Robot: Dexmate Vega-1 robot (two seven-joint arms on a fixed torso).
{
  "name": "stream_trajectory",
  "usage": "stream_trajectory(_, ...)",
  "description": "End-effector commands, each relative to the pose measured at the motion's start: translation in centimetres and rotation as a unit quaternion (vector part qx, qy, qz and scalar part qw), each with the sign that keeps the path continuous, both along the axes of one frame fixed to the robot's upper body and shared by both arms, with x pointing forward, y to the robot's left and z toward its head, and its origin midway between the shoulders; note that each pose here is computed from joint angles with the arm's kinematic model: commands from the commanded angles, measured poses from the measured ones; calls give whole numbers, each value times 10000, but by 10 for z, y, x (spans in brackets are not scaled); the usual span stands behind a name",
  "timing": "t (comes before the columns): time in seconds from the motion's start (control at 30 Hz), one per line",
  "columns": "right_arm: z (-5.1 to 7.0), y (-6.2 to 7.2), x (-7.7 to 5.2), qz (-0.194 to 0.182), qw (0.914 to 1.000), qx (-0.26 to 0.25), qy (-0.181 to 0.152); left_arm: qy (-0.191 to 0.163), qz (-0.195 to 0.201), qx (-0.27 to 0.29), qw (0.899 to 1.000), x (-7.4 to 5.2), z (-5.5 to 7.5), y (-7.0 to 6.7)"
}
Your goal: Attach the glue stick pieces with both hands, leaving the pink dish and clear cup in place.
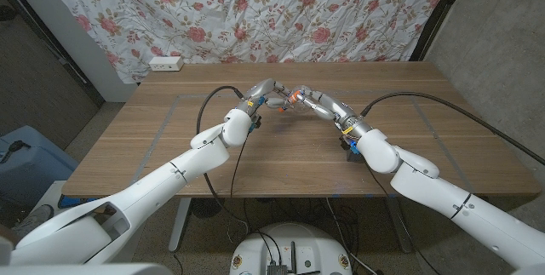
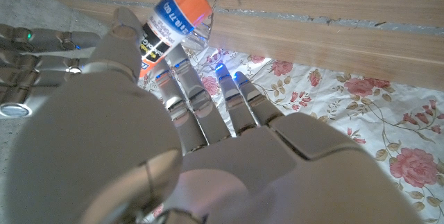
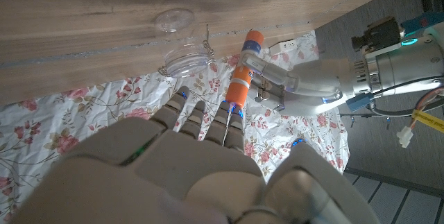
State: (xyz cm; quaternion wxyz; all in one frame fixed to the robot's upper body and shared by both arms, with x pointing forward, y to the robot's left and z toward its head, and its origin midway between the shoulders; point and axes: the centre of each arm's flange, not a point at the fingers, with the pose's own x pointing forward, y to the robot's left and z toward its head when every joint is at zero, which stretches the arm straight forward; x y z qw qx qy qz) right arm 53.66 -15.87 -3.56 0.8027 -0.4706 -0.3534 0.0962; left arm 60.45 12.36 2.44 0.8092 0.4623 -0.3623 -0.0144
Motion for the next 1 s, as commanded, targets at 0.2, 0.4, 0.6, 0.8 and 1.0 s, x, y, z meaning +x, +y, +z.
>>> stream_trajectory(0.2,1,0,1,49,9999,-83,42,-77,-18,72,9999,0,1,-3)
stream_trajectory(0.4,2,3,0,27,9997,-236,53,-114,-4,82,9999,-1,3,-3)
stream_trajectory(0.6,2,4,0,25,9995,-301,62,-130,22,69,9999,-1,4,-3)
stream_trajectory(0.8,2,4,1,17,9994,-342,98,-150,7,78,9999,-1,3,-3)
stream_trajectory(1.0,2,6,1,30,9991,-407,117,-175,34,61,9998,-1,3,-2)
